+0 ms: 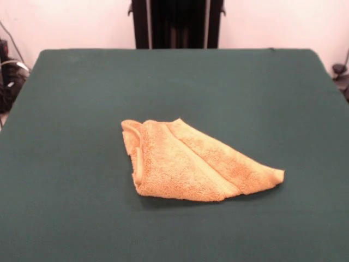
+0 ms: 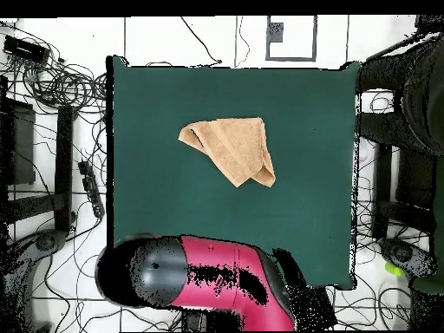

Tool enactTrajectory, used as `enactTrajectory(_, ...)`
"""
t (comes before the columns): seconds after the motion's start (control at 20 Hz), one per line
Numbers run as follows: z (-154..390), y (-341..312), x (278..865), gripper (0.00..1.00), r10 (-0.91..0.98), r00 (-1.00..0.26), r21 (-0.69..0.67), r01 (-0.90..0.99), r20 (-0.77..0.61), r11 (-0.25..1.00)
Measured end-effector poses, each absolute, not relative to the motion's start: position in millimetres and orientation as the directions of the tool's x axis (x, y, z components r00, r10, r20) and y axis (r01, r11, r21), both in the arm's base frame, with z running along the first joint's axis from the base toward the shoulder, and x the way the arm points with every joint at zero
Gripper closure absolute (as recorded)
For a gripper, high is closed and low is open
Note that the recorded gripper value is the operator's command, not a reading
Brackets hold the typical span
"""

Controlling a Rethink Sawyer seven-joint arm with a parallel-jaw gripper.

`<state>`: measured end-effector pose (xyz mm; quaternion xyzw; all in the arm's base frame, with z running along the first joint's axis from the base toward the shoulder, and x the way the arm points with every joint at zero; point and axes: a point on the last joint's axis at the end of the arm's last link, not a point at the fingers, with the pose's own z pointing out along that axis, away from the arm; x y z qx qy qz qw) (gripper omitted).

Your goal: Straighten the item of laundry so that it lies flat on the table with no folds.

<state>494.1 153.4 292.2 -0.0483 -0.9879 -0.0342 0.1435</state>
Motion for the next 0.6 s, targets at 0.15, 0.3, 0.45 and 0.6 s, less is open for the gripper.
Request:
enactTrajectory(0.15, 302.5, 152.9, 507.6, 0.00, 0.087, -0.964, 0.056, 0.104, 0.252, 0.993)
enactTrajectory(0.3, 327.3, 152.3, 533.3, 0.00, 0.093, -0.975, 0.059, 0.107, 0.199, 0.993)
enactTrajectory(0.45, 355.1, 152.0, 553.5, 0.00, 0.120, -0.975, 0.057, 0.132, 0.186, 0.990)
enactTrajectory(0.6, 399.4, 153.2, 574.0, 0.00, 0.181, -0.963, 0.052, 0.195, 0.201, 0.979)
